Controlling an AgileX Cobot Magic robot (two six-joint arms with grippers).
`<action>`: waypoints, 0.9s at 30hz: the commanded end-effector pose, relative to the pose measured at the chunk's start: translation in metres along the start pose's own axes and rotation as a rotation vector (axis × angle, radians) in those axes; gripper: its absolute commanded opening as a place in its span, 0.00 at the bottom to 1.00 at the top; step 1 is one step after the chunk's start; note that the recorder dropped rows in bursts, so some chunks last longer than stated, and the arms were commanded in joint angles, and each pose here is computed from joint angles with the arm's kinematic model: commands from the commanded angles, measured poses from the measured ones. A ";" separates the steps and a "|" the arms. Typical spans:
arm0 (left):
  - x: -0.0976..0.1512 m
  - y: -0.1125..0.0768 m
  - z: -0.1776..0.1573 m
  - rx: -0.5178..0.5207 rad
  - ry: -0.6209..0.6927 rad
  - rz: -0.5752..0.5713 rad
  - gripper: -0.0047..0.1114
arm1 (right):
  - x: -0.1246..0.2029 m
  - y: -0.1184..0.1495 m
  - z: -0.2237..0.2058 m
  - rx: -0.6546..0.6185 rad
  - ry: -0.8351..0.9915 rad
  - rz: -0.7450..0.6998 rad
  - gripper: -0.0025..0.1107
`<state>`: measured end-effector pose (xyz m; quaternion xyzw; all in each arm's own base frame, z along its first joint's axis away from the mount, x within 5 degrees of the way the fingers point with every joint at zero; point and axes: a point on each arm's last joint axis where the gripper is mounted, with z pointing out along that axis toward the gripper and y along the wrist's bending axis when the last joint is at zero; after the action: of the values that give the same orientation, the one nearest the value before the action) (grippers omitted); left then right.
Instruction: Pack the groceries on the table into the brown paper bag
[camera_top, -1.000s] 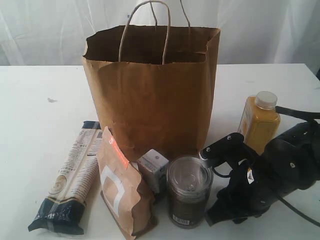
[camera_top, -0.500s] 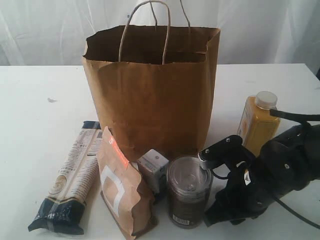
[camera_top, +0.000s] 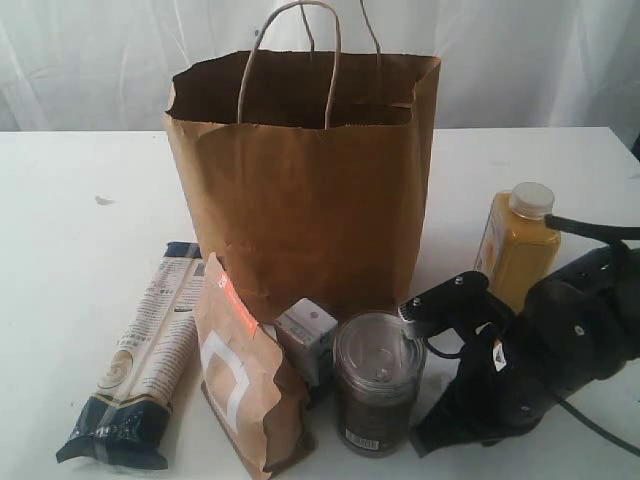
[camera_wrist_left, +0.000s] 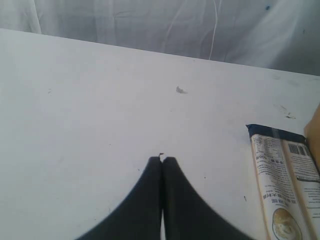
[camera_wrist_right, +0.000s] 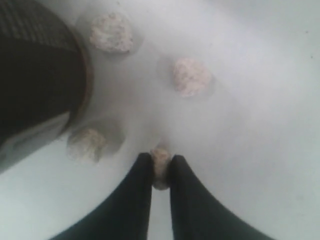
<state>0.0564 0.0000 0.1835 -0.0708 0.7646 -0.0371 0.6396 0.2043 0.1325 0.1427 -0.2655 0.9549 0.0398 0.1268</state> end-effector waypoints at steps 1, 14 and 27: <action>0.001 0.000 0.000 0.008 -0.002 -0.005 0.04 | 0.003 -0.003 -0.026 0.007 -0.034 -0.005 0.02; 0.001 0.000 0.000 0.008 -0.002 -0.005 0.04 | 0.025 -0.004 -0.135 0.006 -0.352 0.010 0.02; 0.001 0.000 0.000 0.008 -0.002 -0.005 0.04 | -0.091 0.000 -0.241 -0.017 -0.729 0.024 0.02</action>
<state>0.0564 0.0000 0.1835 -0.0708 0.7646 -0.0371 0.6396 0.2103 0.1354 0.3981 -0.2300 0.8479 0.1408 0.4564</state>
